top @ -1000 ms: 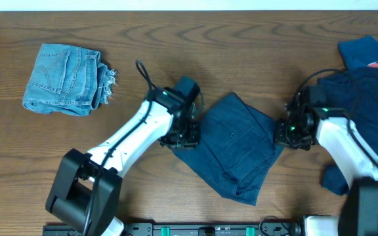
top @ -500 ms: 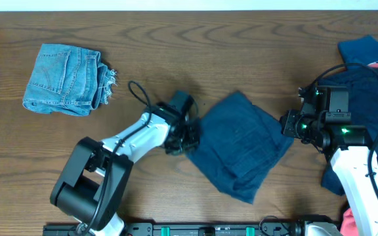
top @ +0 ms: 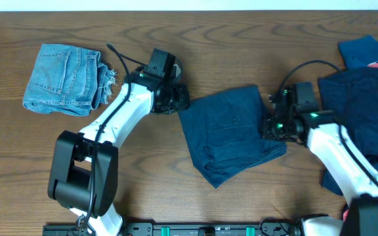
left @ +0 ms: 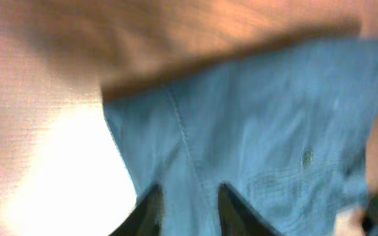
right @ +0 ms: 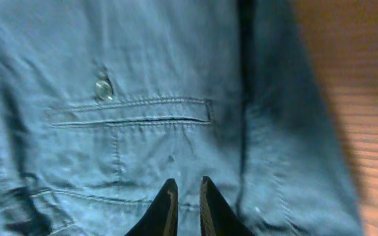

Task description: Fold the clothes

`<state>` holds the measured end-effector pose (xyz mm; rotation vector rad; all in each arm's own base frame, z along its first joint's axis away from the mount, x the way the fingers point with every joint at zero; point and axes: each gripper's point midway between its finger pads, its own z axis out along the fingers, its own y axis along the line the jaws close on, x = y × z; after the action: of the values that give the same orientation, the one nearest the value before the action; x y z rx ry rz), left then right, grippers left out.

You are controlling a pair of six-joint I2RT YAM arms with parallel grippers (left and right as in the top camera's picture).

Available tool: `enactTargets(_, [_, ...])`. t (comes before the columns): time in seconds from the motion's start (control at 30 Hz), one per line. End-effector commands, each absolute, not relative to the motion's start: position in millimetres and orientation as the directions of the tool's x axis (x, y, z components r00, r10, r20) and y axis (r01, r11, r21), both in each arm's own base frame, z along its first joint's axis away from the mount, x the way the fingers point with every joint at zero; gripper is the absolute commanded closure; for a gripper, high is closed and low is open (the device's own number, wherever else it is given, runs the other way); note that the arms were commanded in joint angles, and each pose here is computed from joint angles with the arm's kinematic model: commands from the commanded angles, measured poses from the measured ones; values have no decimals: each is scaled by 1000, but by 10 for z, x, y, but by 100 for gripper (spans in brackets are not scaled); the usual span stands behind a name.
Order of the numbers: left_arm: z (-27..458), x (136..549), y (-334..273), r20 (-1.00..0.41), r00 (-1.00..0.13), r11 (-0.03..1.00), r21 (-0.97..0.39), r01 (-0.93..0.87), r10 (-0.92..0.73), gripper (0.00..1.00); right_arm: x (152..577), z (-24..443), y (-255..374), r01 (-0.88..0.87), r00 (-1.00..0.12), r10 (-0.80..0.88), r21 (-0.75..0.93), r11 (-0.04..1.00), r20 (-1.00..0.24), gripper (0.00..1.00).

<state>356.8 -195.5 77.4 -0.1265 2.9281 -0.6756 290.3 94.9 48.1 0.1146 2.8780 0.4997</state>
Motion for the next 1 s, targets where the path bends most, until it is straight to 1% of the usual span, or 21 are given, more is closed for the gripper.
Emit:
enactTargets(0.0, [927,3474,-1917,-118,-992,910,-415,16,-36,52,2873,270,1010,26,-986,79,327,945,-150,91])
enactTargets(0.03, [926,3410,-1887,-96,-995,914,-406,12,-30,46,2882,206,1012,31,-987,79,325,945,-138,91])
enactTargets(0.1, [903,3298,-1833,-53,-998,921,-389,4,-18,38,2890,97,1006,59,-989,100,322,945,-110,91])
enactTargets(0.2, [844,3129,-1741,23,-999,932,-362,-32,-26,34,2850,-50,936,131,-987,153,300,945,-53,91])
enactTargets(0.27, [798,3050,-1685,59,-998,936,-348,-52,-34,28,2823,-105,909,154,-985,169,294,943,-27,90])
enactTargets(0.4, [640,2924,-1628,99,-994,940,-333,-71,-40,10,2819,-121,898,155,-985,169,288,945,-24,89])
enactTargets(0.43, [585,2884,-1629,110,-993,938,-337,-75,-40,4,2819,-121,898,155,-985,169,288,945,-24,89])
enactTargets(0.47, [529,2836,-1649,125,-991,932,-353,-80,-38,1,2819,-123,892,156,-985,170,284,946,-24,89])
enactTargets(0.6, [374,2708,-1884,172,-984,857,-499,-128,-47,2,2820,-124,885,157,-985,171,281,947,-26,89])
enactTargets(0.77, [221,2602,-2083,242,-963,756,-607,-245,-118,2,2817,-126,877,158,-985,172,277,948,-25,89])
enactTargets(0.87, [128,2501,-2137,282,-947,739,-604,-298,-151,2,2818,-126,878,158,-985,171,277,948,-25,89])
enactTargets(0.97, [35,2419,-2161,317,-926,751,-555,-358,-207,1,2818,-126,878,158,-985,171,277,948,-25,89])
